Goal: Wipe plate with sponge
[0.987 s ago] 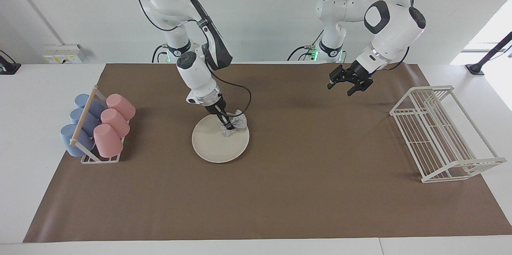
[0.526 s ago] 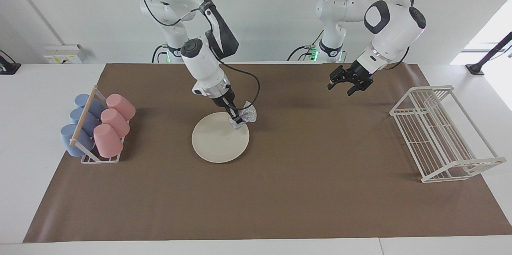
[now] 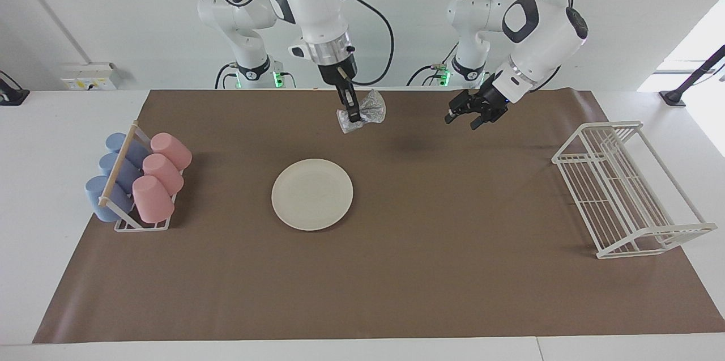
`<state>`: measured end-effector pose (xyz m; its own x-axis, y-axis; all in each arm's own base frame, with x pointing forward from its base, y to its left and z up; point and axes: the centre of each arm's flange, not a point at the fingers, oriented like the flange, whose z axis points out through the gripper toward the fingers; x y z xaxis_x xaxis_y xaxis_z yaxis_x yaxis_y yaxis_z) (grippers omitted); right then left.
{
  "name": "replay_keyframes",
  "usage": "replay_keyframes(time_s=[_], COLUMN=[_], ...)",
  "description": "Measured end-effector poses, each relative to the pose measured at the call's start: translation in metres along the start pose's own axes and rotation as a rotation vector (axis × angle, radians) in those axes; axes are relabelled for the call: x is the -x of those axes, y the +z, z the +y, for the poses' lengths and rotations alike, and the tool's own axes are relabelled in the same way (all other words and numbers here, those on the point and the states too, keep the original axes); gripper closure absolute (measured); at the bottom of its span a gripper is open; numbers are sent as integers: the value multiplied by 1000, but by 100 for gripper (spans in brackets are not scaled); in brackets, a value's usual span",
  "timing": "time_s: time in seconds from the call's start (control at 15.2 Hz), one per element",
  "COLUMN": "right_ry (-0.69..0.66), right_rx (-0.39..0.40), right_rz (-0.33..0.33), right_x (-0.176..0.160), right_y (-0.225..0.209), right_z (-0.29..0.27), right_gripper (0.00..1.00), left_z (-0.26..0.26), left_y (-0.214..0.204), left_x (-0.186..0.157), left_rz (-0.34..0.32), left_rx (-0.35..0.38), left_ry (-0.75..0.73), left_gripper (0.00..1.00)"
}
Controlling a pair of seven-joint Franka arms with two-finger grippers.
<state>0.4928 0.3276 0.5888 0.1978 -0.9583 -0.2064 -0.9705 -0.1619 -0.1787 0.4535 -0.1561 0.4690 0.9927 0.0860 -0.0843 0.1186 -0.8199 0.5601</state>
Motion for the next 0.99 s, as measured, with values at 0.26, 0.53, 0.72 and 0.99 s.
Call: replay_keyframes(time_s=[0.26, 0.53, 0.72, 0.99], right_ry=[54, 50, 55, 55], right_rx=[10, 18, 17, 17], right_rz=[57, 69, 70, 70], right_x=[29, 50, 47, 47], right_y=[-16, -11, -11, -11], right_z=[14, 27, 25, 25], right_gripper=[91, 91, 91, 91], left_z=[18, 31, 33, 47], left_y=[-5, -13, -27, -26], left_x=[0, 4, 4, 7], left_rz=[-19, -66, -109, -131], left_rx=[298, 493, 573, 660], left_ry=[-158, -226, -223, -248], left_gripper=[0, 0, 0, 0])
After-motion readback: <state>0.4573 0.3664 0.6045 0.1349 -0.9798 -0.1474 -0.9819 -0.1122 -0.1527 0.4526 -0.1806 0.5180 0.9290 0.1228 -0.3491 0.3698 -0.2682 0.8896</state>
